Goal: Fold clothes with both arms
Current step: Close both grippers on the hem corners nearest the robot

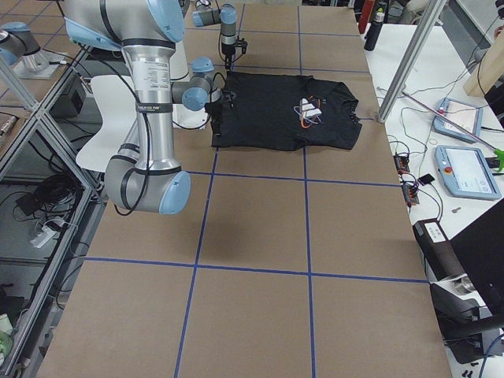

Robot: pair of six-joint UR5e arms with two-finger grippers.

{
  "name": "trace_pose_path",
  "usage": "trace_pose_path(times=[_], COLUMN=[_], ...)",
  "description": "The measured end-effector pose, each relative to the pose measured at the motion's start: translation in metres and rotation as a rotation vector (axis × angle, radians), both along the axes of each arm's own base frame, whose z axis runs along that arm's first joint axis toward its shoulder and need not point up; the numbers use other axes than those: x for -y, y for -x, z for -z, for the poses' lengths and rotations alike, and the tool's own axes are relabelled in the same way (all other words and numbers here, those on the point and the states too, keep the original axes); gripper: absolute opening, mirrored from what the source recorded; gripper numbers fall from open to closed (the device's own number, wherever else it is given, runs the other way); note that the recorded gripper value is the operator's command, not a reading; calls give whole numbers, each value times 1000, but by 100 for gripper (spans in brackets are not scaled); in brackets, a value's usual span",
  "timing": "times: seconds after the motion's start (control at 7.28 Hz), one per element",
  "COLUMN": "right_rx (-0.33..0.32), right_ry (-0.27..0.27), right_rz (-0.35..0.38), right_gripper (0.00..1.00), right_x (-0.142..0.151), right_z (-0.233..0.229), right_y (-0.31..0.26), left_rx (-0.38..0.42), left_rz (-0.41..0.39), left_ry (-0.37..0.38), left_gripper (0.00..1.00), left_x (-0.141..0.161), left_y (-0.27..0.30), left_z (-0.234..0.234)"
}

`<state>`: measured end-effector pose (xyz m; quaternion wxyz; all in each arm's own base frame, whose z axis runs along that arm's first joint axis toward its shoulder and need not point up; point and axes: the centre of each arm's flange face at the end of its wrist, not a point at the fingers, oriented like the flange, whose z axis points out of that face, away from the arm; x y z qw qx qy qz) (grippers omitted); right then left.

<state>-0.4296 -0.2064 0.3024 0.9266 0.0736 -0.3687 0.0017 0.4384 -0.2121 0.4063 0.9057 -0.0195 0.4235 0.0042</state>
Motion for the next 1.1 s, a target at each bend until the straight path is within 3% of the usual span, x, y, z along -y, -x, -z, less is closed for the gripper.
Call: trace_pose_path(times=[0.69, 0.82, 1.1], right_rx=[-38, -23, 3], right_ry=[-10, -14, -17], right_rz=[-28, -29, -32], right_gripper=[98, 92, 66], right_x=[-32, -33, -34], right_z=[-38, -54, -68], right_y=[37, 42, 43], left_rx=[-38, -49, -63], left_rz=[10, 10, 10], left_ry=[0, -2, -5], left_gripper=[0, 0, 0], left_x=[0, -1, -1], left_y=[8, 11, 14], left_z=[20, 25, 32])
